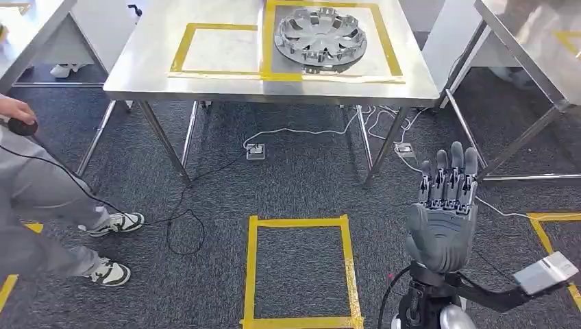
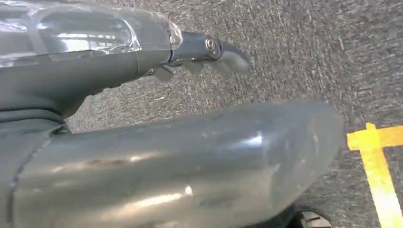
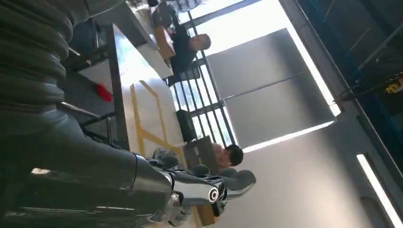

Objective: Take the parts from the cabinet and place them on the table.

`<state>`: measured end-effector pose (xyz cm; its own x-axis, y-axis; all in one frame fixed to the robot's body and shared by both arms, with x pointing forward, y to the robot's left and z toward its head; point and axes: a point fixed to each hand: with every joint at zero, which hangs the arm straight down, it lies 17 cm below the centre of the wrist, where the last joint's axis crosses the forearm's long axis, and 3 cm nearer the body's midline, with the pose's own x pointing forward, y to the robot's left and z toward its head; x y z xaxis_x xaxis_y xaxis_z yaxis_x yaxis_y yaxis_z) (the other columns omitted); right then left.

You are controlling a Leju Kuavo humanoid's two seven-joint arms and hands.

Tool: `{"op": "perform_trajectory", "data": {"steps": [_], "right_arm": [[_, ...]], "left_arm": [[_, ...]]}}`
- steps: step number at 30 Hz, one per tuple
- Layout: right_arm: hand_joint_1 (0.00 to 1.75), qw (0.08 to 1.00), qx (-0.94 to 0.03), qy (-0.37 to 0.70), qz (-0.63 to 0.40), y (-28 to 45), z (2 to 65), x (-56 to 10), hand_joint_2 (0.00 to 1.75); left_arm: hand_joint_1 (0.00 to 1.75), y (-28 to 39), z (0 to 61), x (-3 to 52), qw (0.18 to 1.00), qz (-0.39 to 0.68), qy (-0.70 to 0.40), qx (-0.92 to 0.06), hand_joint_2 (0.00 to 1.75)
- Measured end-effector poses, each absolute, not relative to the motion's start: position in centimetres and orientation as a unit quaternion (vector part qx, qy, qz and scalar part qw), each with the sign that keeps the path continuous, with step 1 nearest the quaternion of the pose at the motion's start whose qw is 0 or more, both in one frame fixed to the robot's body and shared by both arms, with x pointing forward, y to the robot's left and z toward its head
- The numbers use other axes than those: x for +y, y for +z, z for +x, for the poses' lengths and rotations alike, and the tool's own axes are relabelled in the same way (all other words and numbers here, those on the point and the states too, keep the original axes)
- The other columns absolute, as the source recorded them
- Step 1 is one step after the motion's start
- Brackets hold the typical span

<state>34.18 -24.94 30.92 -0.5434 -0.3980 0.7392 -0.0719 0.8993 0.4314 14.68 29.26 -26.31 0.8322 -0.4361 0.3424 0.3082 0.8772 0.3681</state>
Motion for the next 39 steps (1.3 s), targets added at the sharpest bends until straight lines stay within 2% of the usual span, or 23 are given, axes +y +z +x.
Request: {"op": "perform_trajectory", "data": {"steps": [15, 22, 23, 28, 39], "right_arm": [[0.00, 0.449, -0.870, -0.168, 0.115, 31.7, 34.4, -25.6, 1.75], [0.00, 0.442, -0.882, -0.164, 0.024, 31.8, 34.2, -27.1, 1.75], [0.00, 0.439, -0.884, -0.162, 0.013, 31.8, 34.1, -27.2, 0.00], [0.00, 0.433, -0.888, -0.148, -0.036, 31.8, 33.6, -27.5, 0.00], [0.00, 0.441, -0.880, -0.167, -0.059, 31.1, 33.7, -28.9, 0.00]], "left_arm": [[0.00, -26.2, 14.9, 29.1, 0.944, 0.150, -0.199, -0.216, 0.00], [0.00, -26.2, 14.9, 29.4, 0.944, 0.156, -0.193, -0.216, 0.00], [0.00, -26.2, 14.8, 29.4, 0.944, 0.157, -0.193, -0.215, 0.00], [0.00, -26.3, 14.7, 29.6, 0.945, 0.159, -0.193, -0.210, 0.00], [0.00, -26.4, 14.4, 29.6, 0.946, 0.159, -0.194, -0.206, 0.00]]}}
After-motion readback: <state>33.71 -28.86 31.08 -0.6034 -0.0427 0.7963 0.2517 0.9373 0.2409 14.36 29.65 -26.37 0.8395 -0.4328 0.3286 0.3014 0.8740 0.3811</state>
